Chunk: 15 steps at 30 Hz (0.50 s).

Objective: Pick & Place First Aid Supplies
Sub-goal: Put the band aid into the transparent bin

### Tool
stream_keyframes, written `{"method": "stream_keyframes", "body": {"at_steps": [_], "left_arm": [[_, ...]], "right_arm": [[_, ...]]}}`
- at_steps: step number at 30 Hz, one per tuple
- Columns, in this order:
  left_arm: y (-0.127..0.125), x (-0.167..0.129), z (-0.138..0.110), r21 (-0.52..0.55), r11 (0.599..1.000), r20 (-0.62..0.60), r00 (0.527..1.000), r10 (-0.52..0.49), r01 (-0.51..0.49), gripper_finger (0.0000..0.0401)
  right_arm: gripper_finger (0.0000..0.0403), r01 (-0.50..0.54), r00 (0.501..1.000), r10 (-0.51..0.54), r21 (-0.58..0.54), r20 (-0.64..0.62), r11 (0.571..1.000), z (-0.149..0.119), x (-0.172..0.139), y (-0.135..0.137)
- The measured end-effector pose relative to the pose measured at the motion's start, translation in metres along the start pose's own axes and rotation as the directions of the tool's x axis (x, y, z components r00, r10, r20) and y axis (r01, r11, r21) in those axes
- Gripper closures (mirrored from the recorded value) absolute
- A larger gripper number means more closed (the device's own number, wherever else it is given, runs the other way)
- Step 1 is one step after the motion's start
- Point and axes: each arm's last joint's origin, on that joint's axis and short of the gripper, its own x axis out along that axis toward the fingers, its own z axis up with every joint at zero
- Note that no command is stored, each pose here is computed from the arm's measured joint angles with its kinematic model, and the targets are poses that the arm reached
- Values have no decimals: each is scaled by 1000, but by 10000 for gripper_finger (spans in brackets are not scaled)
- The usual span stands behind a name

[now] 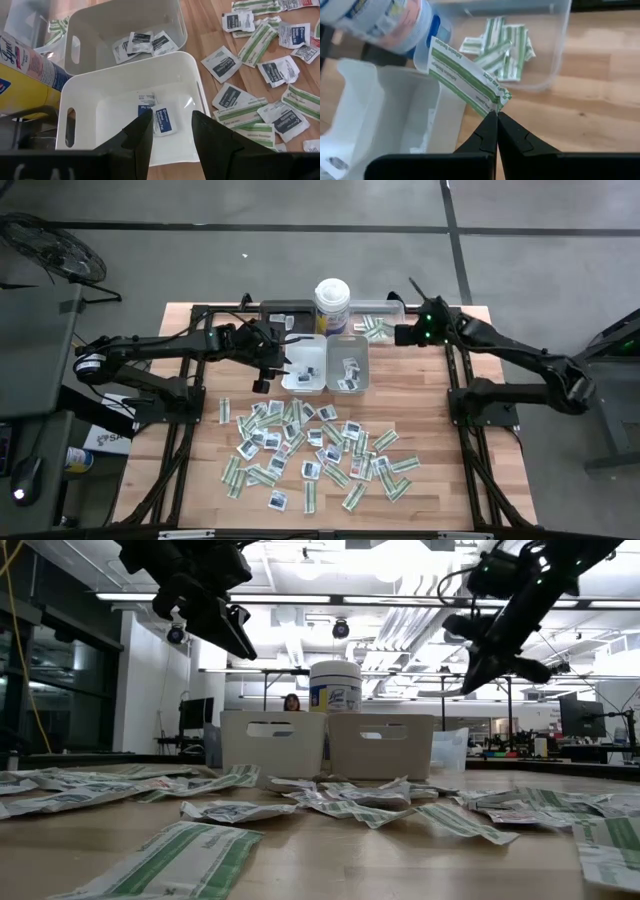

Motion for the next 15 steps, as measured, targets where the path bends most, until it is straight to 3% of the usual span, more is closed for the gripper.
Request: {"method": "stream_keyframes", "body": {"at_steps": [5,15], "left_arm": [[0,0,0,0,1000,1,1000,1,-1,268],[0,0,0,1,1000,2,1000,1,-1,268]], "right_arm": [[403,-68,997,67,38,26,997,16,19,0],[403,-90,996,89,189,13,978,27,72,-2]]}}
